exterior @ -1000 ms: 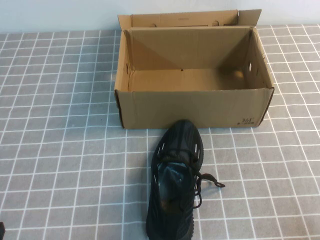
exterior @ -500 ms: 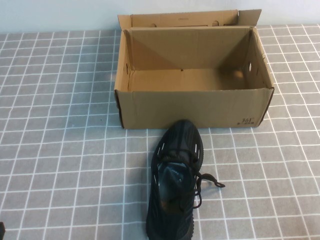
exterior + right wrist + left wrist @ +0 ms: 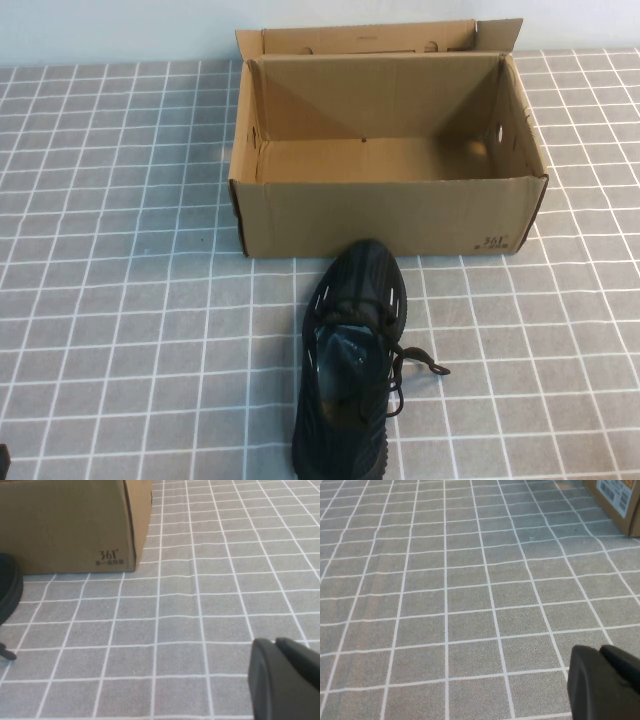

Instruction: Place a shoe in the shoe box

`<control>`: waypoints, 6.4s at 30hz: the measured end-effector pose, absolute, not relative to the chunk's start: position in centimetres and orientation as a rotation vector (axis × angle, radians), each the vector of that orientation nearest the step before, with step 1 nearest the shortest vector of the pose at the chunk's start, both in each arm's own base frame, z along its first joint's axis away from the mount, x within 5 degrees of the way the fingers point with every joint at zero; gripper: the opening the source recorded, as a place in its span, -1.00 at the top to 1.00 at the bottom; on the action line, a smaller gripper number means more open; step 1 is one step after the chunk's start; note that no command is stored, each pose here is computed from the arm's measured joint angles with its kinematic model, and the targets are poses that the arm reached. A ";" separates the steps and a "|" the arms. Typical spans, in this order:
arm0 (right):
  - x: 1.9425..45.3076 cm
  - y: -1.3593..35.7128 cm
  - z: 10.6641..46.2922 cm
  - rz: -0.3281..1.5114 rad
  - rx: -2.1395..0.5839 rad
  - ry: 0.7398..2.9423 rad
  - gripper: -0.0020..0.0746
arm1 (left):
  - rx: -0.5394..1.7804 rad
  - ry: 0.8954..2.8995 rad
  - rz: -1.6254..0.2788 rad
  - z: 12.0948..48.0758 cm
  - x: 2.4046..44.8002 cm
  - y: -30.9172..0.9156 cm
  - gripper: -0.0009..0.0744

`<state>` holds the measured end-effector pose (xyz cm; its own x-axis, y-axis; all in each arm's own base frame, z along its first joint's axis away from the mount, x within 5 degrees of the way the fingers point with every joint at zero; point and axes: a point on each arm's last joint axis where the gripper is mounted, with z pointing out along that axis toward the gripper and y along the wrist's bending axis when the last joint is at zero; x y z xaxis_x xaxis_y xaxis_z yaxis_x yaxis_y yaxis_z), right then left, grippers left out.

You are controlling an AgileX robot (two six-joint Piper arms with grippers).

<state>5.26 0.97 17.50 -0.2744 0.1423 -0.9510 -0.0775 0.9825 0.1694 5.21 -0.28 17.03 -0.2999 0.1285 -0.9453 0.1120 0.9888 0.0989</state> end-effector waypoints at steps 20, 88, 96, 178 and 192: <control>5.5 1.2 18.9 0.486 0.288 1.670 0.99 | 0.174 1.879 0.016 17.0 5.2 -0.3 0.98; 23.9 26.7 30.9 0.342 -1.556 2.297 0.40 | 0.174 1.879 0.016 17.0 5.2 -0.3 0.98; 25.7 27.4 29.5 0.218 -1.575 2.257 0.03 | 0.174 1.879 0.016 17.0 5.2 -0.3 0.98; 21.2 21.8 38.6 0.136 -1.460 2.144 0.96 | 0.174 1.881 0.017 17.0 5.2 -0.3 0.98; 20.3 20.9 40.0 0.123 -1.497 2.060 0.96 | 0.174 1.881 0.017 17.0 5.2 -0.3 0.98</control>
